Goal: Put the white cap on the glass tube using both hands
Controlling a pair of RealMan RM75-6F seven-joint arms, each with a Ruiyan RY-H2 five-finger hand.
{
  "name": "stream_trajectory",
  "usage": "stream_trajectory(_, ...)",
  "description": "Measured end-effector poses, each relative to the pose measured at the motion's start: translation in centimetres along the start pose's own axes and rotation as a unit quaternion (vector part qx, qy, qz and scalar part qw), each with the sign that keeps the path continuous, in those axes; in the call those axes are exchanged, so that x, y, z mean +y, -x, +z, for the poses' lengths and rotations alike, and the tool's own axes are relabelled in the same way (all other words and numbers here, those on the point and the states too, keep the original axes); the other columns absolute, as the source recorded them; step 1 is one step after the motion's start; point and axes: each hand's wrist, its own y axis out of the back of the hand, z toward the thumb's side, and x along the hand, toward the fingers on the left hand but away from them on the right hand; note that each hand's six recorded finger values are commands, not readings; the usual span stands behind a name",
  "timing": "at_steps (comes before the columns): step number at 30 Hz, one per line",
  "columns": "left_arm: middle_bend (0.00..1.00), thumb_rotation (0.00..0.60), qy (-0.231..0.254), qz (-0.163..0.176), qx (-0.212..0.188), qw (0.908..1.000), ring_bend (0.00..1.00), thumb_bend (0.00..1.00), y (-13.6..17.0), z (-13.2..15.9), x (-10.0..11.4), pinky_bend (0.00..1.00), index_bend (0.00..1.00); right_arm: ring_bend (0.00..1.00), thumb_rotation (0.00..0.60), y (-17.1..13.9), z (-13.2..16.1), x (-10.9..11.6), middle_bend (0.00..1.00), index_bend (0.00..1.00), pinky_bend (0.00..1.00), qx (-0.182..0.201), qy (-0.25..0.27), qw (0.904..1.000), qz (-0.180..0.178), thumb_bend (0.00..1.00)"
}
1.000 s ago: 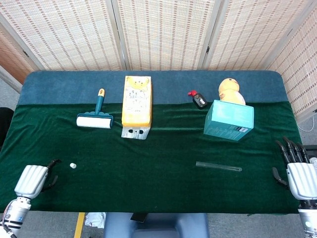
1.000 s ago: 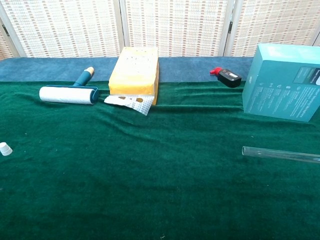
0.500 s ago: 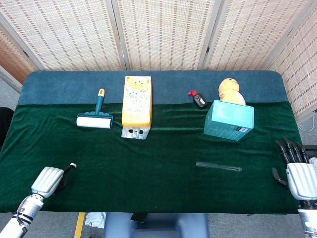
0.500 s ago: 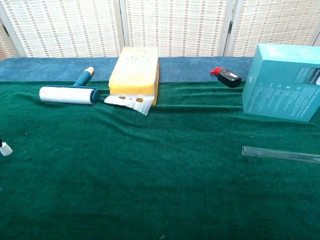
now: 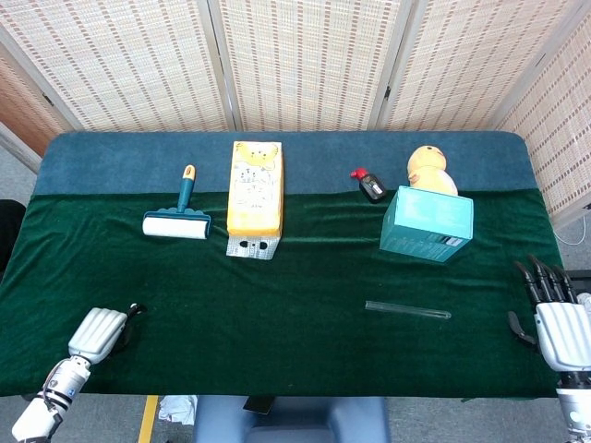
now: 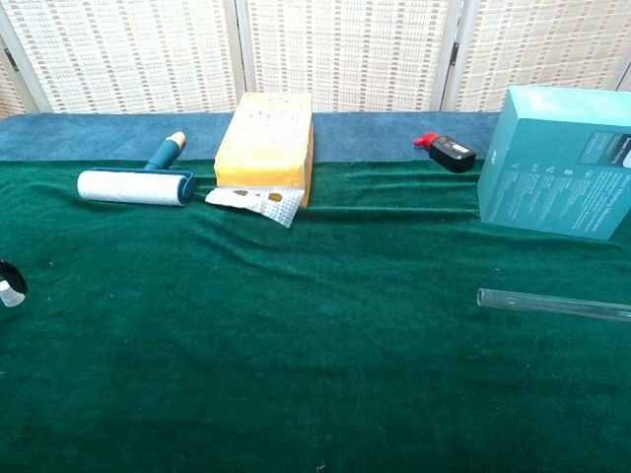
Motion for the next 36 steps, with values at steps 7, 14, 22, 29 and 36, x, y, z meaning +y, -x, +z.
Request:
stream_trajectory(7, 1.0, 0.6, -0.001, -0.01, 0.02, 0.9998, 0.87, 0.78, -0.2, -1.1, -0.5, 0.84, 0.29, 0.07, 0.6, 0.0, 0.0, -0.1, 0.01, 0.0, 0.0, 0.0, 0.001, 1.0, 0.0, 0.48)
stream_trajectory(14, 1.0, 0.6, 0.006, -0.015, 0.043, 0.9989, 0.87, 0.78, -0.2, -2.4, -0.9, 0.84, 0.29, 0.08, 0.6, 0.0, 0.0, -0.2, 0.01, 0.0, 0.0, 0.0, 0.002, 1.0, 0.002, 0.48)
stream_trajectory(22, 1.0, 0.6, 0.012, -0.003, 0.062, 0.998, 0.87, 0.78, 0.0, -3.5, -0.1, 0.84, 0.29, 0.08, 0.6, 0.1, 0.1, -0.2, 0.01, 0.0, 0.0, 0.0, 0.002, 1.0, 0.002, 0.48)
stream_trajectory(29, 1.0, 0.6, 0.008, -0.006, 0.037, 0.9993, 0.87, 0.78, -0.2, -1.7, -0.1, 0.85, 0.29, 0.08, 0.6, -0.1, 0.0, -0.3, 0.01, 0.0, 0.0, -0.002, 0.003, 1.0, 0.003, 0.48)
stream_trajectory(36, 1.0, 0.6, 0.004, -0.019, 0.029, 0.9994, 0.87, 0.78, -0.7, -0.9, -0.9, 0.85, 0.3, 0.08, 0.6, -0.2, -0.3, -0.1, 0.01, 0.0, 0.0, -0.006, 0.004, 1.0, 0.001, 0.48)
